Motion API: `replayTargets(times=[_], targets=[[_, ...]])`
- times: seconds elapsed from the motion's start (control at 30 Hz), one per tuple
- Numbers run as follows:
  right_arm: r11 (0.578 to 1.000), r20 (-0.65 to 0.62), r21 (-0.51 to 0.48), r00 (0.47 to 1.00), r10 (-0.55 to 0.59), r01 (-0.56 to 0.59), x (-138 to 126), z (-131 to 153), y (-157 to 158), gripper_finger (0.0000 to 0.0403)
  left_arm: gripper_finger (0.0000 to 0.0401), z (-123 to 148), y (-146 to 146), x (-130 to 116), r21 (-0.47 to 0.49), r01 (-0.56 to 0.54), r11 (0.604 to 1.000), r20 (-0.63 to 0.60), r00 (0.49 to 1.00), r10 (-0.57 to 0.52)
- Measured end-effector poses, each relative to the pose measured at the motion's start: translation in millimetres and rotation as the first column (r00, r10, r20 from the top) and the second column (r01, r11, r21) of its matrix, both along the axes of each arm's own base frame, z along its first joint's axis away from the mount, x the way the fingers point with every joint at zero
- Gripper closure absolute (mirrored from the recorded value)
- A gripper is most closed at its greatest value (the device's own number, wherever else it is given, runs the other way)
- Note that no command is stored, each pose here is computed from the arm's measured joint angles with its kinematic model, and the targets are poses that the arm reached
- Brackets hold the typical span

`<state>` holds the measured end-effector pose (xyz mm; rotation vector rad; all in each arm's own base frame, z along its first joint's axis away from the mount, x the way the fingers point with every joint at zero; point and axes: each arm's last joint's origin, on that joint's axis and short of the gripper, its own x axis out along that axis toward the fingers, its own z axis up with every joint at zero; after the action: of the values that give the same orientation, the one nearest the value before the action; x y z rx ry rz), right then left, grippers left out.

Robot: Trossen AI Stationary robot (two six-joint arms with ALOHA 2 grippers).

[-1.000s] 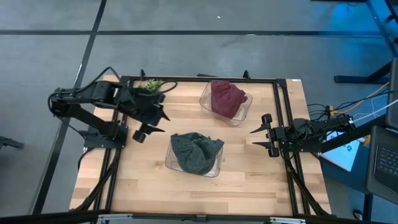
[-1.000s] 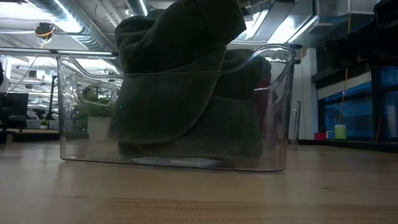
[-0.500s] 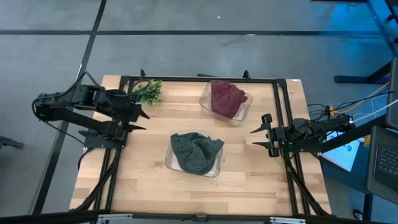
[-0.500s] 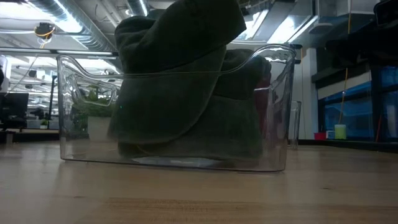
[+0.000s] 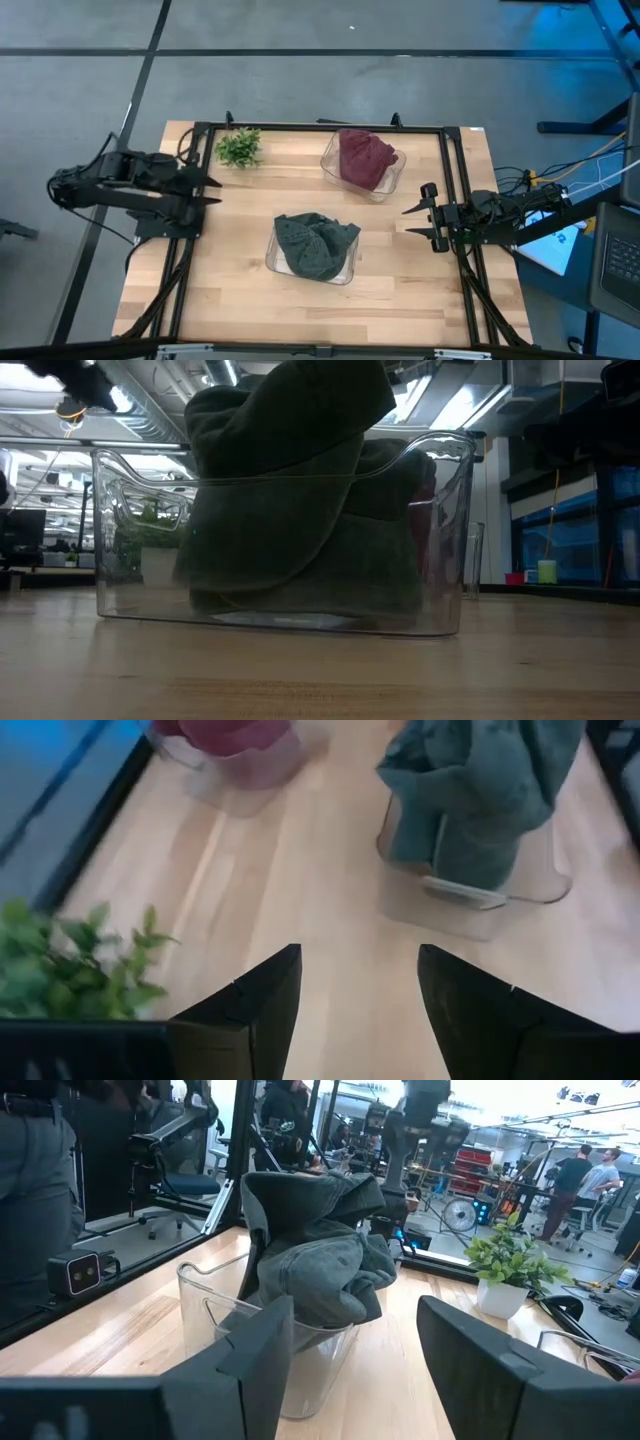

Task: Pick & Place hat
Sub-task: Return to Home Position

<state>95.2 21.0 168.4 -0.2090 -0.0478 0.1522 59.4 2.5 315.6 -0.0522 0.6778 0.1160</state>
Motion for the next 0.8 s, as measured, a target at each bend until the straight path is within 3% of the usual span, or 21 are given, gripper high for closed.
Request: replayTargets(times=[0.13, 0.23, 0.5, 0.6, 0.67, 0.8], targets=[[1.000, 0.000, 0.000, 1.000, 0.000, 0.000, 0, 0, 0, 0.0189, 0.0203, -17, 0, -14, -0.132, -0.080, 0.988, 0.091, 0.992, 0.093], [1.000, 0.000, 0.000, 1.000, 0.000, 0.000, 0, 0, 0, 0.0189, 0.0202, -30, 0, -19, -0.171, -0.086, 0.982, 0.192, 0.974, 0.119], [1.000, 0.001, 0.000, 1.000, 0.000, 0.000, 0, 0, 0, 0.0189, 0.0206, -46, -5, -26, -0.176, 0.120, 0.977, 0.441, 0.897, -0.031], [1.000, 0.000, 0.000, 1.000, 0.001, -0.001, 0, 0, 0, 0.0189, 0.0207, -43, -6, -21, -0.137, 0.204, 0.969, 0.577, 0.812, -0.089], [1.000, 0.000, 0.000, 1.000, 0.000, 0.000, 0, 0, 0, 0.0189, 0.0207, -41, -7, -16, -0.111, 0.247, 0.963, 0.677, 0.728, -0.108], [1.000, 0.000, 0.000, 1.000, 0.001, -0.001, 0, 0, 0, 0.0189, 0.0207, -48, -7, 0, -0.074, 0.264, 0.962, 0.799, 0.593, -0.102]])
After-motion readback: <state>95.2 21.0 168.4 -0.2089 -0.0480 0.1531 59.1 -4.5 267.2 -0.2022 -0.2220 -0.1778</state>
